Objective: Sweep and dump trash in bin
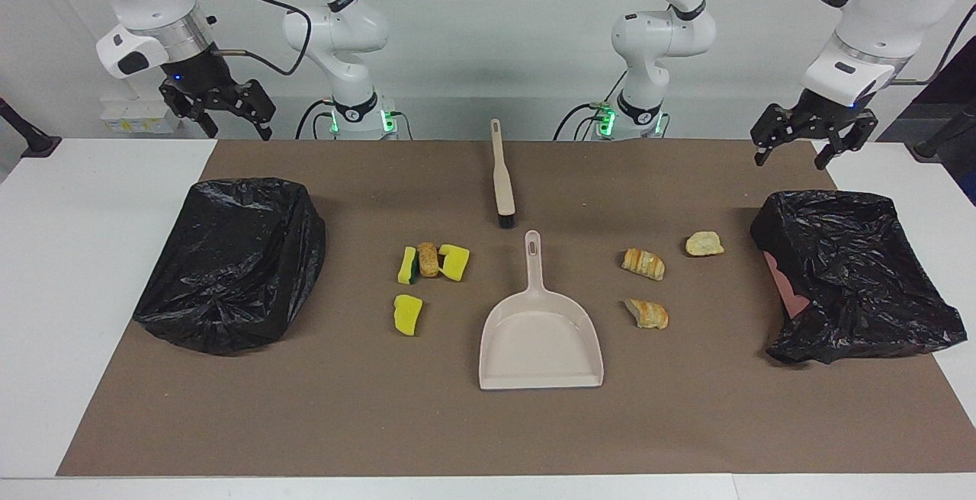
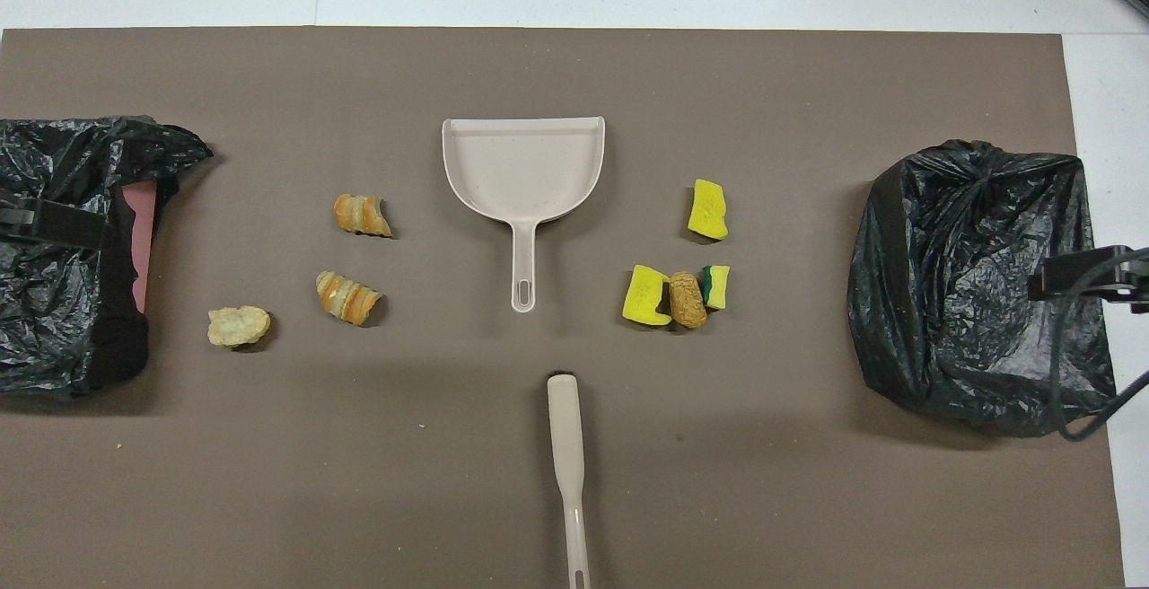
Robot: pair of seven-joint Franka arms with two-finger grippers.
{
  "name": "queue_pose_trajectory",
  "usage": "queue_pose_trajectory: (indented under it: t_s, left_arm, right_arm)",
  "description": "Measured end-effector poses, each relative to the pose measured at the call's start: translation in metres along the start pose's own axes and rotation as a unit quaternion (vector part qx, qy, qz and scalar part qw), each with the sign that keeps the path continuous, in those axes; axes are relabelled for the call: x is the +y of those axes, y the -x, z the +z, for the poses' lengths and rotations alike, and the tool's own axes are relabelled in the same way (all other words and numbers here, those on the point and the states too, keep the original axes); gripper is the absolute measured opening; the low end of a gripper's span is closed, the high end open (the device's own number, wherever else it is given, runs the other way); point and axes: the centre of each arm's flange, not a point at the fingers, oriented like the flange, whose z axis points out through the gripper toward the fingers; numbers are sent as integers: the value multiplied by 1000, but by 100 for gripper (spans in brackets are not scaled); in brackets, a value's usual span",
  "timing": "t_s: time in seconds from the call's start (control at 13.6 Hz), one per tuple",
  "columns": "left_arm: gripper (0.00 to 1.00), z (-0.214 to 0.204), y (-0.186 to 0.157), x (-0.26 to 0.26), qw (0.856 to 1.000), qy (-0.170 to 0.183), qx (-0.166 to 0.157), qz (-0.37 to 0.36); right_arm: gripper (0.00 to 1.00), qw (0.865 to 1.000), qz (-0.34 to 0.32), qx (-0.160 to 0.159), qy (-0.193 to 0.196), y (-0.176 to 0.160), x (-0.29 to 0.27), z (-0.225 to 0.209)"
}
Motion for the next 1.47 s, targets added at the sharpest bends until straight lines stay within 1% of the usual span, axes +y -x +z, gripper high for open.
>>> queue_pose_trajectory:
  t_s: [0.29, 0.81, 1.03, 1.18, 1.47]
  left_arm:
    - [100, 0, 0, 1, 1000, 0, 0, 1]
    - [100, -5, 3, 2, 1000, 0, 2, 2]
    - [100, -5, 2, 10, 1000, 1, 2, 9]
    - [100, -3, 1, 29, 1000, 2, 0, 17]
    - [100, 19, 0, 104, 1000, 5, -19, 1]
  right_arm:
    - [100, 1000, 11, 1, -3, -1, 16, 0]
    - [100, 1000, 4, 4, -2, -2, 10, -1]
    - [100, 1000, -14, 12, 21, -3, 5, -1]
    - [100, 999, -19, 15, 28, -4, 2, -2]
    - [100, 999, -21, 15, 28, -4, 0, -1]
